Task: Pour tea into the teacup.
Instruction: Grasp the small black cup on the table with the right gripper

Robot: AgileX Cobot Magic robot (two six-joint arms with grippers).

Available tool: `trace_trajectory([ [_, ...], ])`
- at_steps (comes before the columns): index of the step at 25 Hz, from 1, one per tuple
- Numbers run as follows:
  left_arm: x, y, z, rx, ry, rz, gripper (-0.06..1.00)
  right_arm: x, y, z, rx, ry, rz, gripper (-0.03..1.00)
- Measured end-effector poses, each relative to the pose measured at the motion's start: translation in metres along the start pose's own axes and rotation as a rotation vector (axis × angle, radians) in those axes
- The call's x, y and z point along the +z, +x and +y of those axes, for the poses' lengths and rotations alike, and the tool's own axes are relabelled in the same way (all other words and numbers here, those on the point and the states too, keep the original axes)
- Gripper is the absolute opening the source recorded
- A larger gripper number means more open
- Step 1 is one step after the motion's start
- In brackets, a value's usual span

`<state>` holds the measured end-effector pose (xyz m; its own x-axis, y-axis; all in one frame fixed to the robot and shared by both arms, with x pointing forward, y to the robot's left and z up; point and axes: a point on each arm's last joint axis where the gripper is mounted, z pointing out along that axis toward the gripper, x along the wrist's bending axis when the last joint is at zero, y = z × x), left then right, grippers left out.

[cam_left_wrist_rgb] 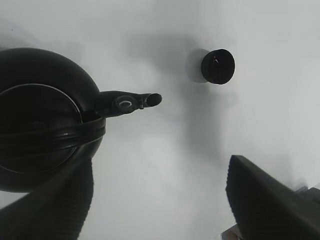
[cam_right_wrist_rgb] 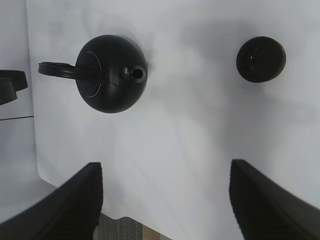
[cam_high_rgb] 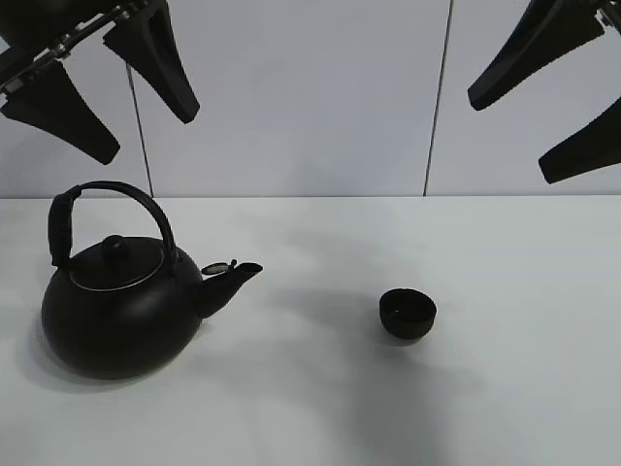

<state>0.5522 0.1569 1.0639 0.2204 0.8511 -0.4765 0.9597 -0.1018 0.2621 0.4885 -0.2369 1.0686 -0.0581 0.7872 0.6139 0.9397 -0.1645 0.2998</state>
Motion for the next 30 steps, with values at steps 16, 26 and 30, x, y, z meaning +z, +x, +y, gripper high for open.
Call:
trace_trajectory([
  [16,0.000,0.000,0.000,0.000,0.000,-0.001,0.54,-0.016,0.031,0.015,-0.341,-0.029,-0.045,0.52],
  [26,0.000,0.000,0.000,0.000,-0.001,-0.001,0.54,0.041,0.069,0.008,-0.606,0.102,-0.377,0.60],
  [30,0.000,0.000,0.000,0.000,-0.001,-0.001,0.54,0.074,0.060,0.014,-0.545,0.163,-0.407,0.64],
])
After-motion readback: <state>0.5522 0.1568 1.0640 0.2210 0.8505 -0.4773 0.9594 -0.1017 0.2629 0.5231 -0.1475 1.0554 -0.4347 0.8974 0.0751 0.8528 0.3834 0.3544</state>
